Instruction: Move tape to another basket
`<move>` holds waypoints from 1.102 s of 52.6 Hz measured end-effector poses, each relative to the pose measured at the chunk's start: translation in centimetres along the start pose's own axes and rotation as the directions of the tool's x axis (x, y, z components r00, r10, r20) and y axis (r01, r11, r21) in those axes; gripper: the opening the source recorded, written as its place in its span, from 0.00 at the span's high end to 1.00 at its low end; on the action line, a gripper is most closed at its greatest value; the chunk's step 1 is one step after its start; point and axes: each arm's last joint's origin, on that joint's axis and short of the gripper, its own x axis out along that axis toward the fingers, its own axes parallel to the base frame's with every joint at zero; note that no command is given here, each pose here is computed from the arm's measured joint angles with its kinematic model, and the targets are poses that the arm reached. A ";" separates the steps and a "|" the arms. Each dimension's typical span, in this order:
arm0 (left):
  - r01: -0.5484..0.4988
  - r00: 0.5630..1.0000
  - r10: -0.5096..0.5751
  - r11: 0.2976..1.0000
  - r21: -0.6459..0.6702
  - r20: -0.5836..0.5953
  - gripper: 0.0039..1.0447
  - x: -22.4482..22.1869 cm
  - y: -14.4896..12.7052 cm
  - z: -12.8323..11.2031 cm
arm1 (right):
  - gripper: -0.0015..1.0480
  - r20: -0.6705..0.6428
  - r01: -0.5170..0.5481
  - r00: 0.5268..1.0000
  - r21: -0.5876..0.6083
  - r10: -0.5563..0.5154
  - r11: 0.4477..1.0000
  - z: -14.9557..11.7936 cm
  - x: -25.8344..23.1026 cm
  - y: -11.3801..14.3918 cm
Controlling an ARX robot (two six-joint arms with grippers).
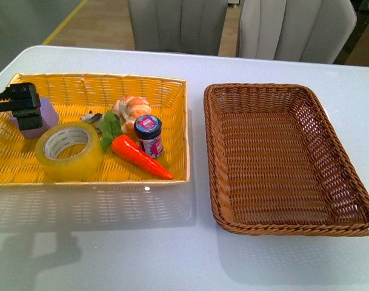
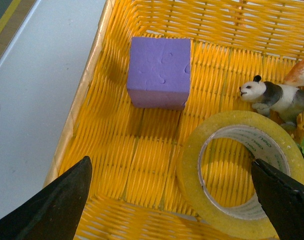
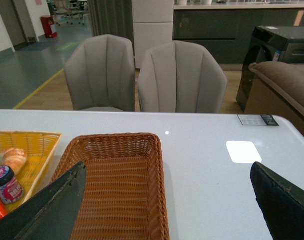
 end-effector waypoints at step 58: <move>0.056 0.993 -0.056 0.998 -0.003 -0.105 0.08 4.6 -1.2 -0.6 | 0.09 0.000 0.000 1.000 0.000 0.000 1.000 0.0 0.0 0.0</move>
